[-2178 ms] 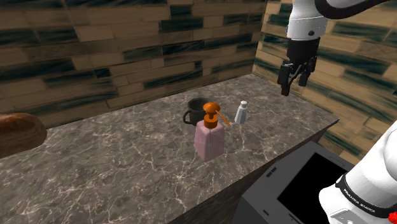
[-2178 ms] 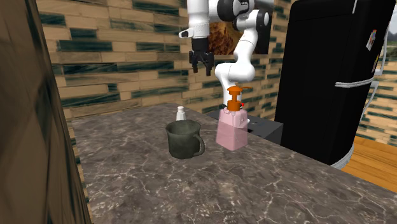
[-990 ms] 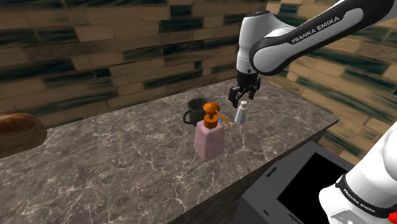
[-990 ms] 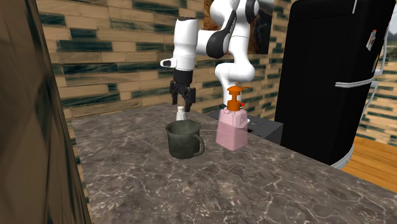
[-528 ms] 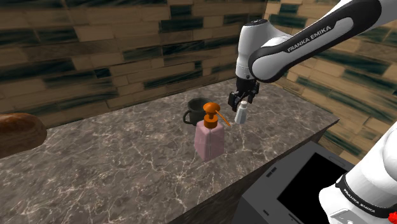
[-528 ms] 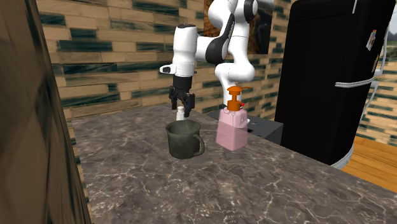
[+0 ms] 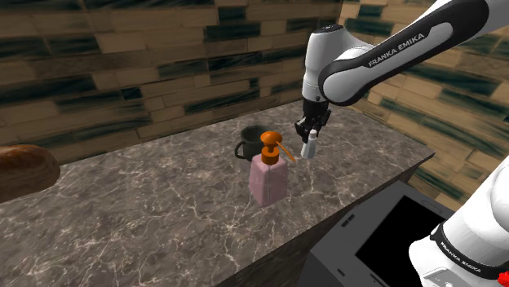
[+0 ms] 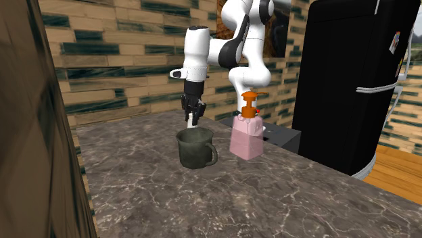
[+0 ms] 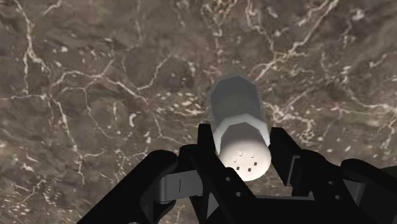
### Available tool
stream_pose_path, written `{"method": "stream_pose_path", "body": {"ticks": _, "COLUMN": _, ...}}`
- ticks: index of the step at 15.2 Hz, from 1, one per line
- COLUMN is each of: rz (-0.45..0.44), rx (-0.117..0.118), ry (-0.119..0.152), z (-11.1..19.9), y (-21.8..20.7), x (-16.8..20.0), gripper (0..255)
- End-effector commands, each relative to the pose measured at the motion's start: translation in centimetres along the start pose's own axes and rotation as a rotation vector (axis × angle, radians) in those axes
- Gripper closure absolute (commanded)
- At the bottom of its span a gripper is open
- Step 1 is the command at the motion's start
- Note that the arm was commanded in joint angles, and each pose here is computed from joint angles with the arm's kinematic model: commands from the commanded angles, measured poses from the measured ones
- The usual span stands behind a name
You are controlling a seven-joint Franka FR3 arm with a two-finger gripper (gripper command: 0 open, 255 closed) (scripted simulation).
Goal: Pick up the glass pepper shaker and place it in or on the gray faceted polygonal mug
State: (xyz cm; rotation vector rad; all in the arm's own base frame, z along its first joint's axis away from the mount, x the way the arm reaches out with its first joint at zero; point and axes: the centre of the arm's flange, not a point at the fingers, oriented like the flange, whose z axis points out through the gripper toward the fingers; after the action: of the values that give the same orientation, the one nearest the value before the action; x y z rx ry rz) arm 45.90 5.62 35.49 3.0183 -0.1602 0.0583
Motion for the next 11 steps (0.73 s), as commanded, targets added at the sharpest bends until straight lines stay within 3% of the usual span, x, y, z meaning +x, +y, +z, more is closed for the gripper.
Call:
{"method": "stream_pose_path", "body": {"ticks": 1, "rz": 0.000, "rx": 0.000, "ry": -0.001, "z": 0.0, "y": 0.0, "x": 0.0, "gripper": 255}}
{"method": "stream_pose_path", "body": {"ticks": 7, "rz": 0.000, "rx": 0.000, "ry": -0.001, "z": 0.0, "y": 0.0, "x": 0.0, "gripper": 255}}
{"method": "stream_pose_path", "body": {"ticks": 11, "rz": 0.000, "rx": 0.000, "ry": -0.001, "z": -2.1, "y": 0.3, "x": 0.1, "gripper": 255}}
